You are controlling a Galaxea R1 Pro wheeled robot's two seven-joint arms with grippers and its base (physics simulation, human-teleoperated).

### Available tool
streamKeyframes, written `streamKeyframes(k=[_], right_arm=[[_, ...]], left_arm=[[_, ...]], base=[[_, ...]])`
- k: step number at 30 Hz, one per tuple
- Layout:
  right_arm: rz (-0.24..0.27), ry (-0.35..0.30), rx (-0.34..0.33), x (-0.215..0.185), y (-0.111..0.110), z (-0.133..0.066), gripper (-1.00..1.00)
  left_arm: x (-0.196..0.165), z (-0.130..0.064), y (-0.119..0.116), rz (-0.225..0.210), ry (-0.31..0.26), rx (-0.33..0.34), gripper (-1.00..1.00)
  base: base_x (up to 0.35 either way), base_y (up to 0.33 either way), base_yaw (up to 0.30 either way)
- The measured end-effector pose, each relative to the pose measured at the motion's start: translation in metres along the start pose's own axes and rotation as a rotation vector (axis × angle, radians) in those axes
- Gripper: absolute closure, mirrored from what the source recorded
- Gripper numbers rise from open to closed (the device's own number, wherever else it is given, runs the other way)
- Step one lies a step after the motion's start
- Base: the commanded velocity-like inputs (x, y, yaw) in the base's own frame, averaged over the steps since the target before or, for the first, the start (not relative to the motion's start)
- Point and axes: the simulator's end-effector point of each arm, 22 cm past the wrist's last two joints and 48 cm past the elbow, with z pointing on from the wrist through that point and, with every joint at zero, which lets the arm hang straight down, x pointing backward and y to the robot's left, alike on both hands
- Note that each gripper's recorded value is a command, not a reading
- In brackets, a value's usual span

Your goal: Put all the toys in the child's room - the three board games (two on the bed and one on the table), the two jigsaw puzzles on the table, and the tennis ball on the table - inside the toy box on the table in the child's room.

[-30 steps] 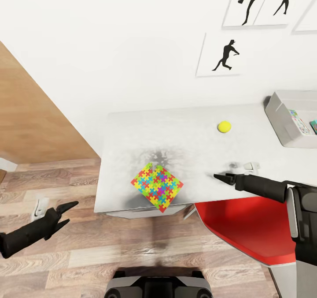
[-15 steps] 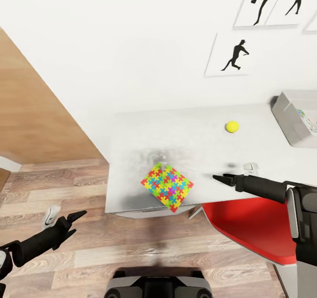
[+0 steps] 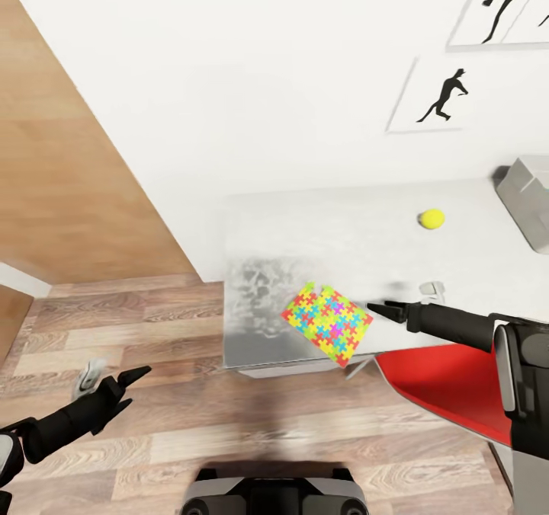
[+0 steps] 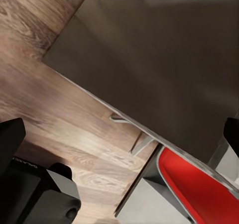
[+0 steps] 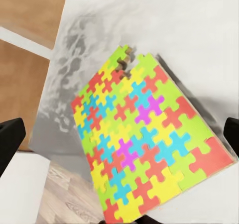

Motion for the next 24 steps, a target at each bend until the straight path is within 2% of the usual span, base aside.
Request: streamKeyframes(k=[6, 9, 15, 24], right_arm=[[0.034, 0.009, 0.007, 0.005, -0.009, 0.003, -1.00], [0.094, 0.033, 0.011, 0.017, -0.025, 0.008, -1.00], [0.152, 0.046, 0.024, 0.018, -0.044, 0.014, -1.00], [0.179, 0.050, 0.070, 0.016, -0.063, 0.017, -1.00]], left_arm=[[0.000, 0.000, 0.001, 0.000, 0.000, -0.003, -1.00], [0.000, 0.000, 0.002, 0.001, 0.001, -0.006, -1.00], [0.001, 0.000, 0.002, 0.001, 0.002, -0.007, -1.00], [0.002, 0.000, 0.003, 0.001, 0.002, -0.009, -1.00]], base=[[0.000, 0.114, 0.000], [0.000, 0.053, 0.000], [0.000, 0.029, 0.000], [0.000, 0.010, 0.000]])
